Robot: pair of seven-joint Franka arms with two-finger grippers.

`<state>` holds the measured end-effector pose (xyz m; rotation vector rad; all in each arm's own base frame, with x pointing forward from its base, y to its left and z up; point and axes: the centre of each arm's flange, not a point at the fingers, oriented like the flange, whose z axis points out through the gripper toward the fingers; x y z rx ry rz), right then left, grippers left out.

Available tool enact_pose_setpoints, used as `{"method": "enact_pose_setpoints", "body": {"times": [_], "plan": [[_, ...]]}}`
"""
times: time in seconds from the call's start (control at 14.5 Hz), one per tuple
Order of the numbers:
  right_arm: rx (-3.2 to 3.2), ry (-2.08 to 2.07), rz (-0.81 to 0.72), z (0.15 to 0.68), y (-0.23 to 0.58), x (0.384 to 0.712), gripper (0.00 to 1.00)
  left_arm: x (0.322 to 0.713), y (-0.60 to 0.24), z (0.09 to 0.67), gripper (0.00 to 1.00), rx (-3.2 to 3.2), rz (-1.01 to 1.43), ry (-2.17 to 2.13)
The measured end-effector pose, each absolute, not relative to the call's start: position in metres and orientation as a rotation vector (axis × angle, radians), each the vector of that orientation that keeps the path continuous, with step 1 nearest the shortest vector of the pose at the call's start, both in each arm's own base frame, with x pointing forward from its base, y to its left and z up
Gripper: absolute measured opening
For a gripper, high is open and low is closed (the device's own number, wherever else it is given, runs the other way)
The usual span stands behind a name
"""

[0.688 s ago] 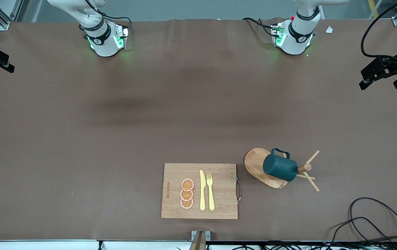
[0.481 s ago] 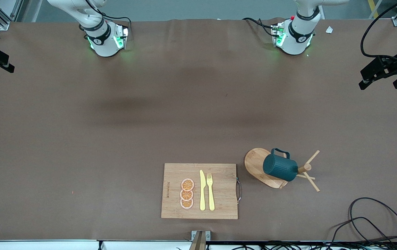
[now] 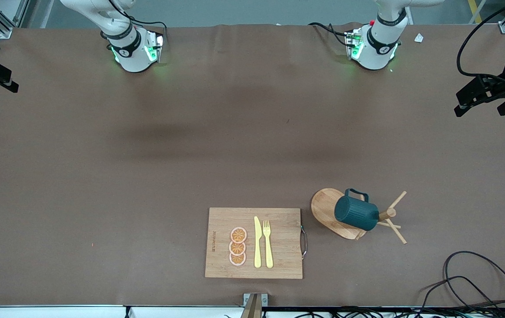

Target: Transfer cup from left to right arm and place

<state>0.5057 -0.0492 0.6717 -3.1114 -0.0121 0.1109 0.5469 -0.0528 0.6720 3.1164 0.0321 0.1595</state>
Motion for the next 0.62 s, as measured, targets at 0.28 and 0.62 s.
{"method": "enact_pose_setpoints", "body": {"times": [0.28, 0.62], "plan": [[-3.111, -0.012, 0.112, 0.671, -0.049, 0.506, 1.0, 0.558, -0.056, 0.653, 1.0, 3.113, 0.102, 0.183], [-3.111, -0.012, 0.113, 0.671, -0.049, 0.506, 1.0, 0.584, -0.081, 0.607, 1.0, 3.035, 0.006, 0.679]]}}
